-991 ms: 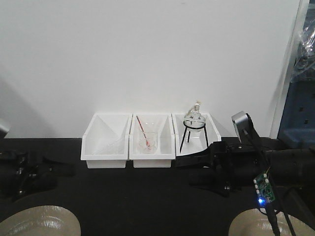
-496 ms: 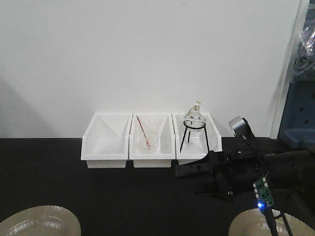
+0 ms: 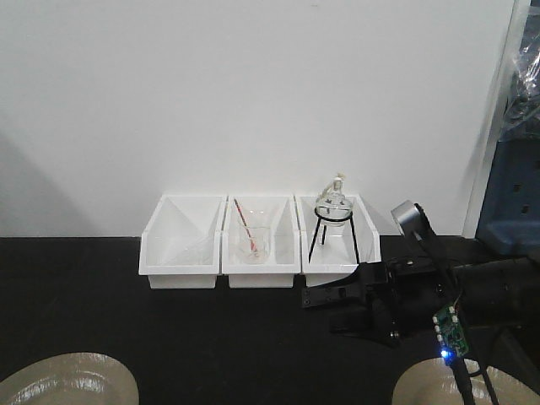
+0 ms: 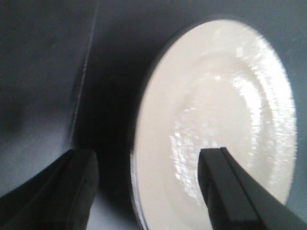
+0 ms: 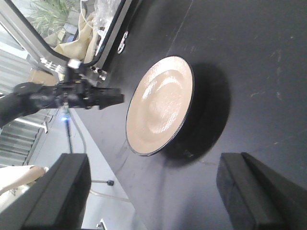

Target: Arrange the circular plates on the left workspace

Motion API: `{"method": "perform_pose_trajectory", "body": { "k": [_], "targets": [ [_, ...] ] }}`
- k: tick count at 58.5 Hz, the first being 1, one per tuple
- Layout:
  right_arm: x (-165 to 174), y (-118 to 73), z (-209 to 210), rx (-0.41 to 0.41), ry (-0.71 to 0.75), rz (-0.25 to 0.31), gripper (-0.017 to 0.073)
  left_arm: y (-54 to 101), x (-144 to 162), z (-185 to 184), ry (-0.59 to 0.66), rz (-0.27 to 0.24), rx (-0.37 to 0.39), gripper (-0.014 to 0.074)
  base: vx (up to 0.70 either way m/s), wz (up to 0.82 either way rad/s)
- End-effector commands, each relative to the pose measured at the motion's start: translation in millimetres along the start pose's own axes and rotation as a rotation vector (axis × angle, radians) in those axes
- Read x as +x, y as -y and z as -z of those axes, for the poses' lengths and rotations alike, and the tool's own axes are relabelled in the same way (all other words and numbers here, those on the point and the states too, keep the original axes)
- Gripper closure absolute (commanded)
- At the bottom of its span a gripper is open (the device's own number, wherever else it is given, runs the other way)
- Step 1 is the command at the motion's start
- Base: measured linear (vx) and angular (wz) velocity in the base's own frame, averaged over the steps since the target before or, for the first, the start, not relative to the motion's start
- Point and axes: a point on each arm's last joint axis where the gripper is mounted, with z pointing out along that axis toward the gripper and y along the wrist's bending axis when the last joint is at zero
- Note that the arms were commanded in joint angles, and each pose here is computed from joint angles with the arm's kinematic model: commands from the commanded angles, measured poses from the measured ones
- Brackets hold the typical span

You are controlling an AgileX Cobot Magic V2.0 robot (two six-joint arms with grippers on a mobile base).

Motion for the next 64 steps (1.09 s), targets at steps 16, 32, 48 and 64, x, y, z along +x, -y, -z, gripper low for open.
{"method": "perform_pose_trajectory", "body": {
  "k": [16, 32, 48, 64],
  "targets": [
    [-9, -24.9, 10, -0.075, 0.046, 0.052, -0.0023, -2.3, -12, -24, 0.029, 0.061, 0.252, 0.0063, 0.00, 0.00],
    [-9, -24.9, 10, -0.075, 0.046, 0.052, -0.0023, -3.9, -11, -30, 0.015, 0.083, 0.277, 0.0328, 0.00, 0.00],
    [-9, -24.7, 10, -0.074, 0.047, 0.052, -0.0023, 7.9, -13, -30, 0.016, 0.094, 0.368, 0.0601, 0.00, 0.00],
    [-9, -24.7, 10, -0.074, 0.048, 0.051, -0.0023, 48.1, -28, -16, 0.157, 0.082, 0.537, 0.0597, 0.00, 0.00]
  ]
}}
